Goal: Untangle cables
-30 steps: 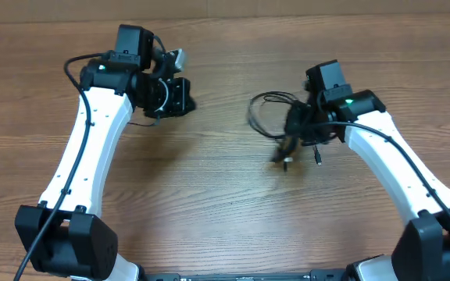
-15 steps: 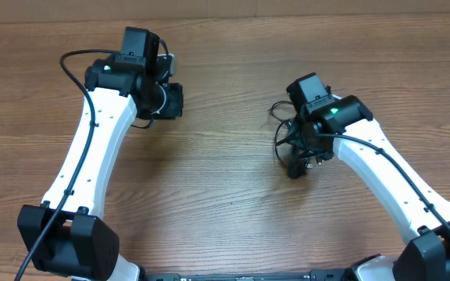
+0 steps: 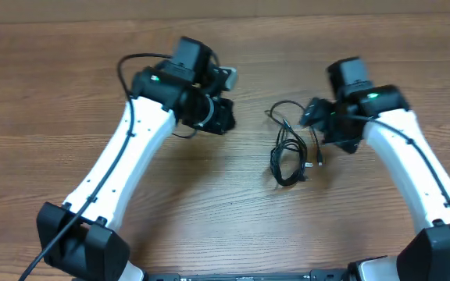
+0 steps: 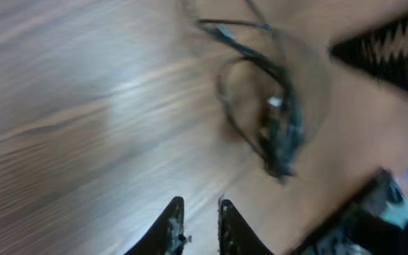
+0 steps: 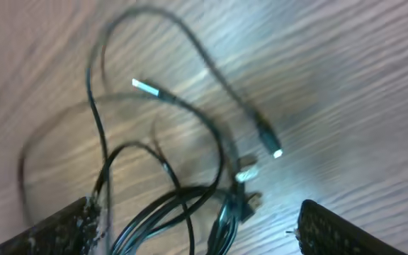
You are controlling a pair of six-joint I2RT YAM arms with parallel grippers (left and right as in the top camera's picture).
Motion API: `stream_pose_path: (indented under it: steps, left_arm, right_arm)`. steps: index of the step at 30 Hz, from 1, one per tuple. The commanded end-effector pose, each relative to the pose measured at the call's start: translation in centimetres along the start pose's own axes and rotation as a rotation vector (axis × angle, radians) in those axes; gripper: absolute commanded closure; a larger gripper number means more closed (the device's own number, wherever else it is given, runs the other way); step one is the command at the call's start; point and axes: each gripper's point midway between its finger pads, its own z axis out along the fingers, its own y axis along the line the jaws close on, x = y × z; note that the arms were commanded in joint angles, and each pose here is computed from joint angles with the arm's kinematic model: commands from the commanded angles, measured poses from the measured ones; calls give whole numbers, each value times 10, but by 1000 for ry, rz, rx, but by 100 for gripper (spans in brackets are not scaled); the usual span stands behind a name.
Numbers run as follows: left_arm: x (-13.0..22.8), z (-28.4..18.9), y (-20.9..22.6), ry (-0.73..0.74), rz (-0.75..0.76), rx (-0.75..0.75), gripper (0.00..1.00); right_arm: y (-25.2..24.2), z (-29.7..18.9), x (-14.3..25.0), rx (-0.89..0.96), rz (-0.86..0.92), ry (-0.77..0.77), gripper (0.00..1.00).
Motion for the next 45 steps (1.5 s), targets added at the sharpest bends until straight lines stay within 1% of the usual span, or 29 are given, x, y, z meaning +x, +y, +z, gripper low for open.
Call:
stream_pose_path:
  steps: [1, 3, 5, 10, 13, 15, 19, 22, 26, 28, 31, 33, 37, 42, 45]
  left_arm:
    - [2, 2, -41, 1, 34, 86, 79]
    - [4, 14, -58, 17, 45, 104, 75]
    - [7, 28, -71, 35, 44, 116, 71]
    - [20, 68, -78, 130, -18, 104, 67]
    - [26, 94, -59, 180, -49, 39, 67]
    - [25, 104, -43, 183, -36, -26, 67]
    - [22, 113, -17, 187, 54, -109, 64]
    - [19, 115, -2, 196, 178, -116, 62]
    - [13, 121, 13, 202, 337, -105, 59]
    - [11, 128, 16, 199, 378, -94, 58]
    - [15, 138, 5, 214, 501, 1, 58]
    - [18, 145, 5, 224, 549, 16, 57]
    - [19, 160, 11, 236, 595, 19, 56]
    - [16, 180, 25, 237, 601, -19, 58]
    - [17, 188, 29, 243, 600, -25, 57]
  right_arm:
    - [10, -28, -21, -189, -62, -6, 13]
    - [18, -38, -30, -342, -114, 13, 14]
    - [15, -45, -37, -417, -104, 19, 15]
    - [-10, -48, -53, -410, -34, -2, 15]
    - [-20, -47, -54, -393, -29, -3, 15]
    - [-23, -46, -54, -371, -27, -5, 15]
    - [-27, -44, -54, -347, -43, -8, 15]
    - [-29, -43, -53, -337, -43, -8, 16]
    - [-29, -43, -53, -337, -46, -8, 16]
    - [-29, -43, -53, -337, -46, -8, 16]
    - [-29, -43, -53, -336, -44, -6, 16]
    - [-29, -43, -51, -334, -43, -1, 17]
    - [-30, -42, -49, -330, -39, 10, 17]
    - [-31, -42, -47, -328, -34, 17, 20]
    - [-31, -42, -47, -328, -33, 19, 20]
